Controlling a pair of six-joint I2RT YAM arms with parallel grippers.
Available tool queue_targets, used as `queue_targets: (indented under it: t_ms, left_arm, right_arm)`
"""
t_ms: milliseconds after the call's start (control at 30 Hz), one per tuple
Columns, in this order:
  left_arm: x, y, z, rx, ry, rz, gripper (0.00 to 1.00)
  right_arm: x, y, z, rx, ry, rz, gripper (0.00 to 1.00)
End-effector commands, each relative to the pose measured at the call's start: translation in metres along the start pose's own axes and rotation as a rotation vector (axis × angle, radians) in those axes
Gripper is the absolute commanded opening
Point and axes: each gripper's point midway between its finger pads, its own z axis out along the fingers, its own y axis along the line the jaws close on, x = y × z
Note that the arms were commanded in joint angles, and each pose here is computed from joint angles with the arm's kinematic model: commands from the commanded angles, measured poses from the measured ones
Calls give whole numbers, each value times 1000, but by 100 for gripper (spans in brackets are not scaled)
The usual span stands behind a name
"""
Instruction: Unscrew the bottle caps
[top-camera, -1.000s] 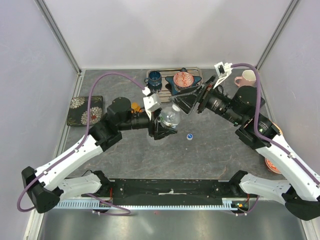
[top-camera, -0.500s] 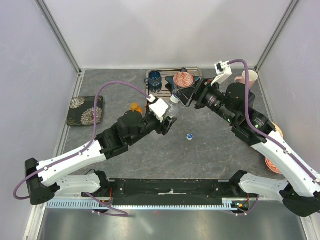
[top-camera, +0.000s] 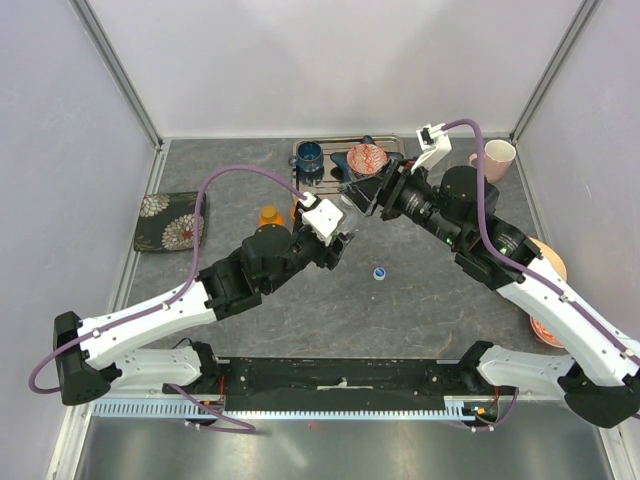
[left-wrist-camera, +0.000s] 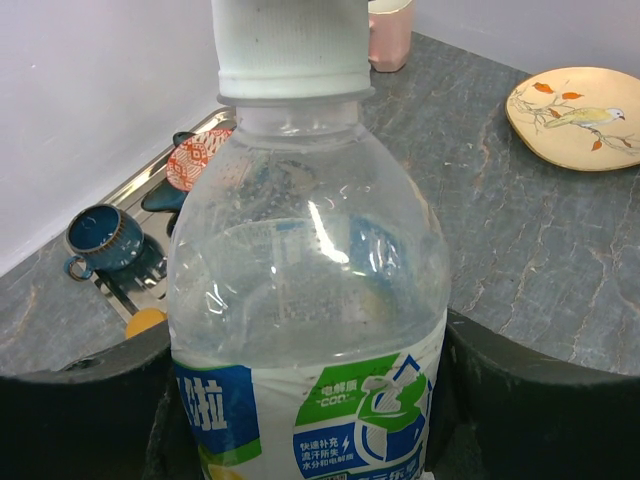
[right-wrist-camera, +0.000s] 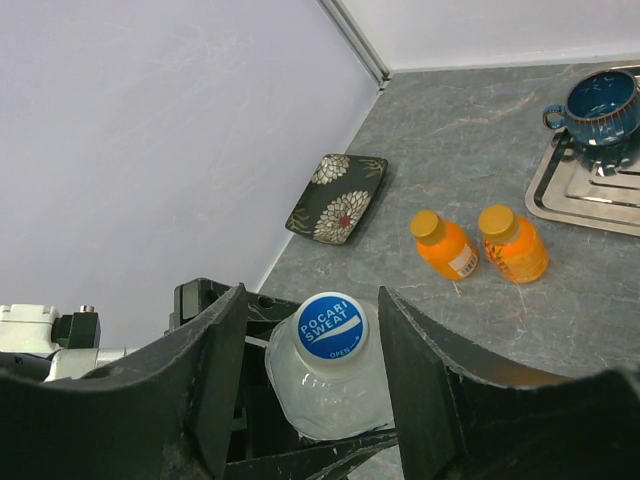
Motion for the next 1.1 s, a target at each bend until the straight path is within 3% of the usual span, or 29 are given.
queue_targets:
  t_ms: [0,267,467,633,767,933,1067]
  left_arm:
    - [-19,7,-1,-36,-66,16,45]
    - [-21,5,-2,-26,-73,2,45]
    - [-21,5,-3,-24,-74,0,46]
    - [-19,4,-3,-19,-70,-1,46]
    - [-25,-9,-9,66,-108,-5,49]
    - [-43,-23,-25,172,-191,-31,52]
    - [-59,-51,-45,374,-233,-32,52]
  right_arm:
    - [-3,6,2,-29,-19,-4,60]
    - [6,1,5,-20,4,-5,54]
    - [9,-1,7,-16,8,-5,41]
    - [12,-2,6,-19,14,-6,27]
    - [19,9,5,-91,45,-33,0]
    - [26,5,-1,-105,59,-95,0]
    - [21,4,-13,-103,56,-169,0]
